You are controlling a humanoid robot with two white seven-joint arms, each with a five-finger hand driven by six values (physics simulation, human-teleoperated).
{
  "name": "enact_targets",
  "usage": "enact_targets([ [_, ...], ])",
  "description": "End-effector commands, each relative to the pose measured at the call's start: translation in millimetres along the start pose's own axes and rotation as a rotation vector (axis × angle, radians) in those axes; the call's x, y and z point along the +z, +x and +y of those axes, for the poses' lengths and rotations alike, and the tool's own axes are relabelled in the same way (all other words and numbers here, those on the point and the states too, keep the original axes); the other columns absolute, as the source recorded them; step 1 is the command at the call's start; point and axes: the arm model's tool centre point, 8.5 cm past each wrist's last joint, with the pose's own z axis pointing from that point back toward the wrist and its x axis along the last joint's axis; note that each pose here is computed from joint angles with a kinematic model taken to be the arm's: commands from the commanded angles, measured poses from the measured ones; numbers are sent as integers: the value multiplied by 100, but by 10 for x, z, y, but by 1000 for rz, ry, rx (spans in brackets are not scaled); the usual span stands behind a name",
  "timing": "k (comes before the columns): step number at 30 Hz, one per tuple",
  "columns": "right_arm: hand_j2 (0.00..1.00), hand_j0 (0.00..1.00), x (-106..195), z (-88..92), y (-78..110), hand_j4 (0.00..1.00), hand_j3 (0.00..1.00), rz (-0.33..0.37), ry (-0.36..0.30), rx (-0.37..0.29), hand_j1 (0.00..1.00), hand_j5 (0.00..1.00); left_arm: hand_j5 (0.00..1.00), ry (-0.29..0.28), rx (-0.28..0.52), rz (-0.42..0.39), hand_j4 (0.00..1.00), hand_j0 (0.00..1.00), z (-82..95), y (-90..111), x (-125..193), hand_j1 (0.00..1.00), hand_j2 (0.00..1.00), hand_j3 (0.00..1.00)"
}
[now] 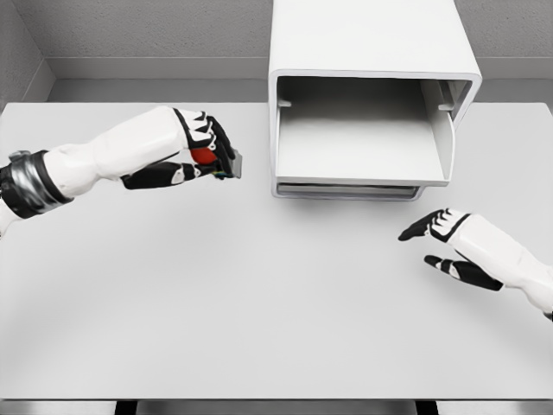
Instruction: Slide open multi-storey tabletop storage cabinets and put open load switch and slide close multi-storey tabletop storage cabinets
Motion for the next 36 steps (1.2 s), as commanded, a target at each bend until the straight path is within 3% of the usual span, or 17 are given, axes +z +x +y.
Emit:
enact_targets([
  [1,70,70,-16,54,14,70,70,-3,-3,-17,70,70,44,5,17,-23,44,44,-49,30,-56,44,44,44],
  [19,70,70,-12,54,-1,70,70,2,2,-12,70,70,44,44,-35,-126,44,44,99,211,-547,44,44,44],
  [33,70,70,-20,43,2,70,70,-1,0,-11,70,70,44,89,-45,-139,44,44,57,289,-948,44,44,44],
  [36,70,70,-21,40,-2,70,70,0,0,-10,70,70,44,77,-41,-134,44,44,15,248,-1058,44,44,44],
])
